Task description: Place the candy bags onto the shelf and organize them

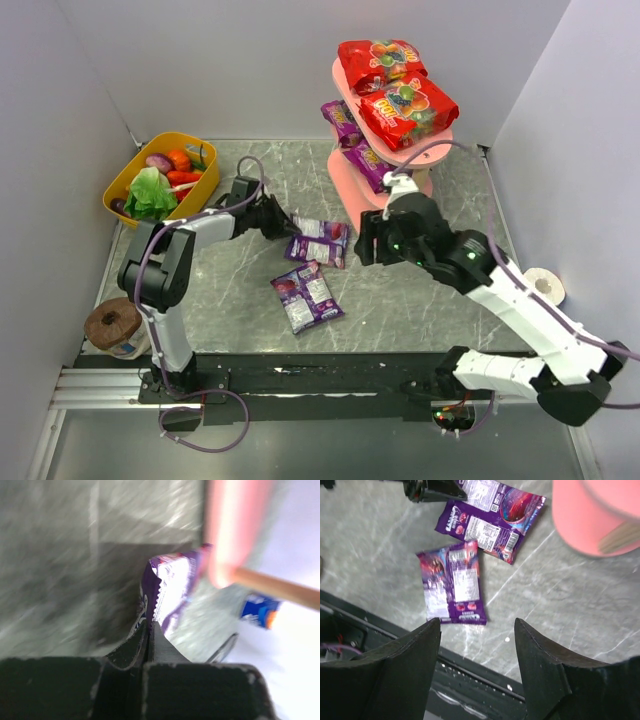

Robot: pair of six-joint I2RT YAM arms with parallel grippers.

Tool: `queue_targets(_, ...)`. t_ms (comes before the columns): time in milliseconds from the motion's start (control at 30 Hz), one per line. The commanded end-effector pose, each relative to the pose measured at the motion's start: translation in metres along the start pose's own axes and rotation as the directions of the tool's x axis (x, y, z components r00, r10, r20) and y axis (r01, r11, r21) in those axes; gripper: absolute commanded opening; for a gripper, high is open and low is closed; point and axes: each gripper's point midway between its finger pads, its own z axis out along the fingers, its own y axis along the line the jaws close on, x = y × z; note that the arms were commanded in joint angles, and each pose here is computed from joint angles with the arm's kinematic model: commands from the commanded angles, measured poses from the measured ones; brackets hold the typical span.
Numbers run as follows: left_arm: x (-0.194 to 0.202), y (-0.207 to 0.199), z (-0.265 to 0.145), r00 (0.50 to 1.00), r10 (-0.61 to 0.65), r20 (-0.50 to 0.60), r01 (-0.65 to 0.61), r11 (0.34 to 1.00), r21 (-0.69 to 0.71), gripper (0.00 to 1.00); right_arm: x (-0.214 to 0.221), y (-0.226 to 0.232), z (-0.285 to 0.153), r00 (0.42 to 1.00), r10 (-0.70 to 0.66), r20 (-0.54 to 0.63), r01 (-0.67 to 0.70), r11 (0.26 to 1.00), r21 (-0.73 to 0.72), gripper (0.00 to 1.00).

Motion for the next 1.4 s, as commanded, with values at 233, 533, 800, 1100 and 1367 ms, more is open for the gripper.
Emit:
queue_targets(233,-0.051,-0.121,-0.037,0.991,-0.069,0.117,0.01,0.898,0.441,0.01,-0.058,-0.017,-0.057,0.968,0.038,0.246,-0.043,0.999,0.014,0.7)
queue_targets(533,-0.077,-0.158,-0.042,0.983,-0.115,0.142,0.02,0.841,0.54,0.01,-0.066,-0.024,-0.073,0.952,0.049,0.304,-0.056,0.998,0.014,0.71)
queue_targets(800,-0.093,-0.164,-0.002,0.976,-0.18,0.121,0.086,0.833,0.547,0.01,-0.069,-0.025,-0.075,0.949,0.043,0.313,-0.05,0.999,0.015,0.72)
queue_targets(1100,-0.109,-0.164,0.066,0.954,-0.25,0.163,0.138,0.855,0.5,0.01,-0.07,-0.022,-0.072,0.95,0.059,0.305,-0.06,0.998,-0.005,0.72)
queue_targets(1367,-0.132,-0.138,0.116,0.909,-0.358,0.214,0.238,0.866,0.439,0.01,-0.069,-0.023,-0.071,0.952,0.069,0.298,-0.072,0.997,-0.002,0.72)
